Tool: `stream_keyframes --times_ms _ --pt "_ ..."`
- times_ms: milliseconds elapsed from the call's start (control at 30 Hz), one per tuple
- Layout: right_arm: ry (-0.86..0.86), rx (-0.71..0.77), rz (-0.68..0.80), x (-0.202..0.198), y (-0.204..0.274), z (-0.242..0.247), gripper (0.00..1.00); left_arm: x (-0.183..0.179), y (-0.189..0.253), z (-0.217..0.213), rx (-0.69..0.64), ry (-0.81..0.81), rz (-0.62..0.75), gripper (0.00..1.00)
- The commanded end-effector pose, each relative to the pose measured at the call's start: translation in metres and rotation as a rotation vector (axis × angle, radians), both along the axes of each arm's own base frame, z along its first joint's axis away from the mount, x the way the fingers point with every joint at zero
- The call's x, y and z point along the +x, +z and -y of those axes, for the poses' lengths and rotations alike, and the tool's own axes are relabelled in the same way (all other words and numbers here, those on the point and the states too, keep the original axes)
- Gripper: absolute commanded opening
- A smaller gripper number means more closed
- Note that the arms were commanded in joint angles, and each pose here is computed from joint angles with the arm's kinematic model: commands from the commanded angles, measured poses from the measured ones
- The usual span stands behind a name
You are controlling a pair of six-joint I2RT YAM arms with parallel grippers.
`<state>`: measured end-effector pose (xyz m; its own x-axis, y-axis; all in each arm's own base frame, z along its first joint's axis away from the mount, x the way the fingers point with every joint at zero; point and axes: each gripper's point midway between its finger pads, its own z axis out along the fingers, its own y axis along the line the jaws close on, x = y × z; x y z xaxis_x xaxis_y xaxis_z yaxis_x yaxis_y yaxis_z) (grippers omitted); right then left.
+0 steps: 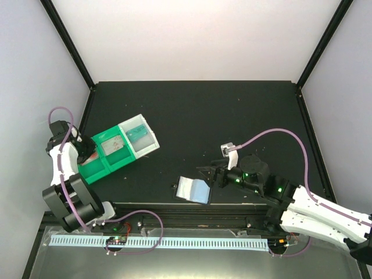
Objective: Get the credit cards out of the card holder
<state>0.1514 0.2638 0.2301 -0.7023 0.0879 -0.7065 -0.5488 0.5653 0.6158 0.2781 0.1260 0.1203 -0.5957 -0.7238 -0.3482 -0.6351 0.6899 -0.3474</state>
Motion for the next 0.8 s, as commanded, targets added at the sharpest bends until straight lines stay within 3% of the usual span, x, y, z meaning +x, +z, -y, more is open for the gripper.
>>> stream_keyframes --times_ms 0,767 --pt "-0.009 0.023 0.043 0.004 0.018 -0.001 1.0 0.02 0.008 0.001 -0.023 -0.052 0.073 0.03" --pt "-0.02 0.012 0.039 0.015 0.039 -0.015 1.0 0.038 -0.013 -0.012 -0.075 -0.052 -0.024 0.05"
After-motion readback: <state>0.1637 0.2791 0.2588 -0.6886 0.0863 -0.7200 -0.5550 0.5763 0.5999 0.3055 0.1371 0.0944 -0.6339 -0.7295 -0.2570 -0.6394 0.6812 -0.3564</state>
